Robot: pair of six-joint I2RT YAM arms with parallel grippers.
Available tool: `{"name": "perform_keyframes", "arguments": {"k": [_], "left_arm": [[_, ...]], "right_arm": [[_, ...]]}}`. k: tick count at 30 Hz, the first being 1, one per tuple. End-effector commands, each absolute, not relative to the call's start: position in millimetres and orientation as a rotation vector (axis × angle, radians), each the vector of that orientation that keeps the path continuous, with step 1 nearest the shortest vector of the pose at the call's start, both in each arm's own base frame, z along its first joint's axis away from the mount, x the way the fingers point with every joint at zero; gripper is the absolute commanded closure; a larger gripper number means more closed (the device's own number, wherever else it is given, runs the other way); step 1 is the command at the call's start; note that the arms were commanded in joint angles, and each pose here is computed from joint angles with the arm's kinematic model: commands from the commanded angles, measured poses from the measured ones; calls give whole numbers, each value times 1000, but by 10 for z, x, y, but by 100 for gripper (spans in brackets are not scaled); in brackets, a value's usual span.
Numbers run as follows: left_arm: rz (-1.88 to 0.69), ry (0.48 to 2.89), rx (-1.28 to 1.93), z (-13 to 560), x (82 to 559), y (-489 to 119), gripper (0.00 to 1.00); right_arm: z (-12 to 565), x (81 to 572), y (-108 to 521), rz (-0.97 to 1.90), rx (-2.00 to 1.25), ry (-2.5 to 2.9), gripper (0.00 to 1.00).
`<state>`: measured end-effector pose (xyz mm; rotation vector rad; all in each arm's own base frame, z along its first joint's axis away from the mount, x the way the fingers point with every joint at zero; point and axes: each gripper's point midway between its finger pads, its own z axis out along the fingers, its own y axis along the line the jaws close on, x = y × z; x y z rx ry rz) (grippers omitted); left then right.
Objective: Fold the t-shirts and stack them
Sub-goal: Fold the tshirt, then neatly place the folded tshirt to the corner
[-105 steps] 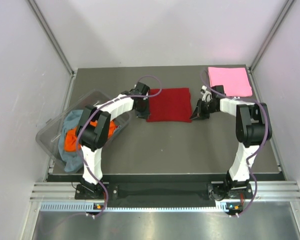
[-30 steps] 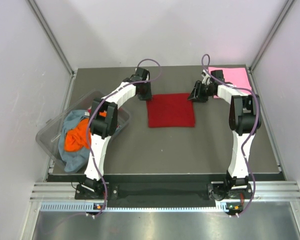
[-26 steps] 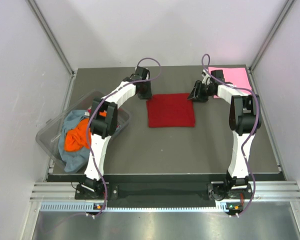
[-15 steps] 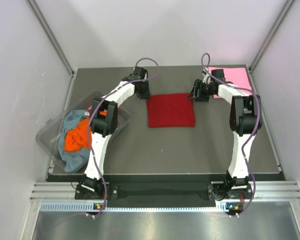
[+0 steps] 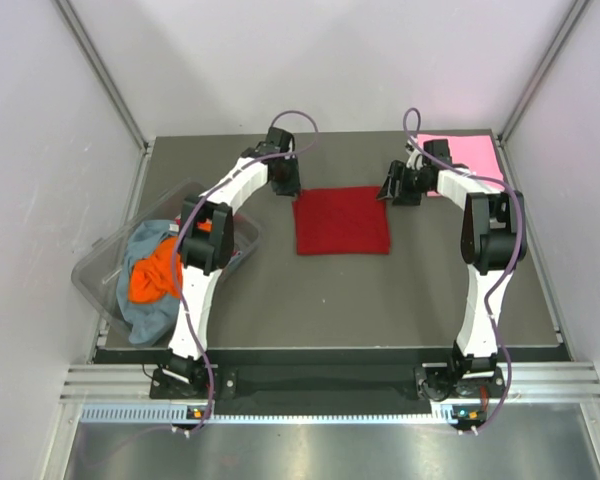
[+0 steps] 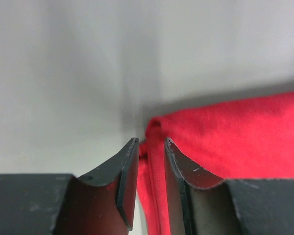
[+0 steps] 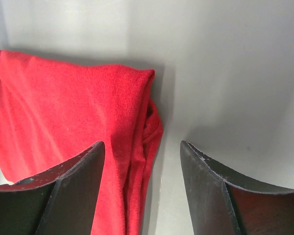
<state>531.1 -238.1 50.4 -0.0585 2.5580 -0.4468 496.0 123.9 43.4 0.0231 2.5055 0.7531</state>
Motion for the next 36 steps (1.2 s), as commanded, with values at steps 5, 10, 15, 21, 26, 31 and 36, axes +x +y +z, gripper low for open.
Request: {"name": "perform_keyframes", "arguments": {"k": [5, 10, 15, 21, 26, 31, 36], "left_arm": [[-570, 2433, 57, 1630, 4988, -2438, 68], [-623, 2409, 111, 1870, 4677, -2432, 68], [-650, 2424, 129, 1894, 4392, -2393, 69], [-671, 2390, 163, 2049, 4054, -2344, 69], [-644, 2421, 166, 1909, 3837, -2227, 69], [-627, 2404, 194, 1964, 3668, -2138, 69], [-597, 2393, 186, 1906, 3584, -2054, 69]], "right_arm": [[509, 4882, 1313, 778, -48, 2494, 36], [387, 4799, 1304, 763, -41, 2543, 37], [289, 4757, 1389, 770, -71, 2571, 44], [174, 4705, 1457, 765, -106, 2608, 50], [127, 4692, 1436, 748, -120, 2613, 66], [215, 4748, 1448, 752, -122, 2591, 95], [384, 4817, 1467, 757, -133, 2550, 100]]}}
